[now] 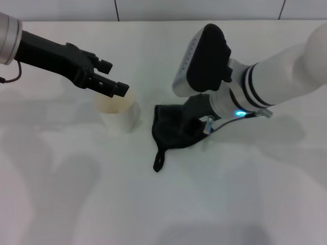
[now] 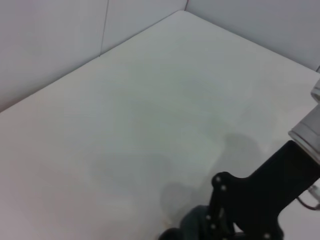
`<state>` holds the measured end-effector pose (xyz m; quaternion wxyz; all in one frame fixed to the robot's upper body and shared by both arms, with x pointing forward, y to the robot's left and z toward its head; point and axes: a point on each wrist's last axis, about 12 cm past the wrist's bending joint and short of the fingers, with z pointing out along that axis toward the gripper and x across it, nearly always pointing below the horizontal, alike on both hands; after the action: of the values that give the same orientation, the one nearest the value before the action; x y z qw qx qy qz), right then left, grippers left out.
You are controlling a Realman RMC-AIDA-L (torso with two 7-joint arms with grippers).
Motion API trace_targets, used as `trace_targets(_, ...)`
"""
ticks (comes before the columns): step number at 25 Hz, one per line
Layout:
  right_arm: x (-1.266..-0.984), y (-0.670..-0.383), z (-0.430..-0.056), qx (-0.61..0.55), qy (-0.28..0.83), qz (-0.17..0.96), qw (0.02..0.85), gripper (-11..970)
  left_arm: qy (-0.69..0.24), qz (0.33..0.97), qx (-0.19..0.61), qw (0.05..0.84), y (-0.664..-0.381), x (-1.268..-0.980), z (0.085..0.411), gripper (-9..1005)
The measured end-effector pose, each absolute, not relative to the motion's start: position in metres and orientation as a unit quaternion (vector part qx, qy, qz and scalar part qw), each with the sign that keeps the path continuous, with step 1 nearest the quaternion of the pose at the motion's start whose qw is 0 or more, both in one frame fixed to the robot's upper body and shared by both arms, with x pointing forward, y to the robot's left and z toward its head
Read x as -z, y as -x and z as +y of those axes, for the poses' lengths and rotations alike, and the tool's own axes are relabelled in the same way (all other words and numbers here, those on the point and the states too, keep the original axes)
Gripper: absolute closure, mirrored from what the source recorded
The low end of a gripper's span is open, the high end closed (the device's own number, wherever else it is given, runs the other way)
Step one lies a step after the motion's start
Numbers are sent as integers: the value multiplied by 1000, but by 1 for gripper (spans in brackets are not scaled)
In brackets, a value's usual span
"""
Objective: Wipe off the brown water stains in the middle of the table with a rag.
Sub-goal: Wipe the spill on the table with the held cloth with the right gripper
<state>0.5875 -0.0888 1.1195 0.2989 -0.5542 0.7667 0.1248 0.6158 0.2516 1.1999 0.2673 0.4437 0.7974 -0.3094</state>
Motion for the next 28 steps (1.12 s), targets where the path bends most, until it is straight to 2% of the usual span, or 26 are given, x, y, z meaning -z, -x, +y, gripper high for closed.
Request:
trace_targets(7, -1117, -605, -88, -104, 524, 766, 357, 938, -444, 797, 310, 268, -616, -1200, 251, 103)
trace_targets(19, -1113, -634, -120, -92, 429, 818, 372, 938, -443, 798, 310, 266, -615, -1199, 251, 103)
trace_targets(23, -1115, -630, -118, -100, 439, 817, 361, 939, -443, 799, 310, 264, -615, -1198, 251, 103)
trace_targets(28, -1113, -604, -98, -110, 518, 795, 296, 938, -443, 799, 307, 266, -616, -1199, 251, 103)
